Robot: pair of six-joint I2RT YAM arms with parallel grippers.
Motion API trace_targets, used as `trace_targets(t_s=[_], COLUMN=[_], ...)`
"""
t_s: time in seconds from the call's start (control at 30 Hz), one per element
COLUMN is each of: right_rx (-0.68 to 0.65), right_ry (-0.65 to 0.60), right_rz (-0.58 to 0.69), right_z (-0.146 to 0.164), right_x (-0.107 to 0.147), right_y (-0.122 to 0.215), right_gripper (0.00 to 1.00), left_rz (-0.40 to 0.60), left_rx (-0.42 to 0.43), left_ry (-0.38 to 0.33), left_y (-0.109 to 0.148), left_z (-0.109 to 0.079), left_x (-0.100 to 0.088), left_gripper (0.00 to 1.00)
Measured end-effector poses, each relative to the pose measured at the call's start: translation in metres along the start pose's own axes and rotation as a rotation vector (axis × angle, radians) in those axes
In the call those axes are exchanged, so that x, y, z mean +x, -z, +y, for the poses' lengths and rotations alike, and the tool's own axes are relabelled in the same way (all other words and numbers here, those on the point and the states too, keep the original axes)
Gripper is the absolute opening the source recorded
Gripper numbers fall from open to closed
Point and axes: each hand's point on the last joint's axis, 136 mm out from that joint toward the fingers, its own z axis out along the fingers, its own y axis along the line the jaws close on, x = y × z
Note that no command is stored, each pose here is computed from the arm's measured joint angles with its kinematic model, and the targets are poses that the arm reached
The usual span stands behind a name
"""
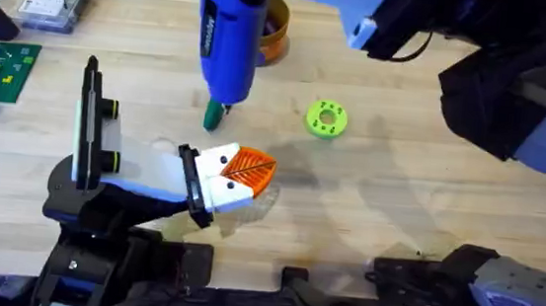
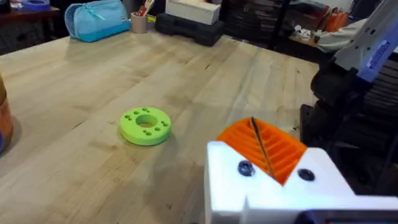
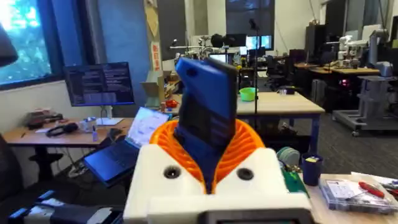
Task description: Pick up the gripper from the table and insert it into the empty holder that is missing its gripper. Then pick up a screw, insert it into the mounting hole, and use the screwdriver to tighten it. Finally, clean up the table by picking up the vegetable and placing it into the bucket.
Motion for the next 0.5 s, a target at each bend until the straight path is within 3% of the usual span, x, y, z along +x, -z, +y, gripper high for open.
trace_targets(t_s=[0.5], right_rx=[-0.064], right_ry=[0.005], right_rz=[0.052], right_z=[0.011], right_x=[0.011], right_y=[-0.001], right_gripper=[0.026], left_rz=[0.0], left_rx=[0.0], left_ry=[0.0], left_y=[0.0], left_z=[0.0], left_x=[0.0], left_gripper=[0.011])
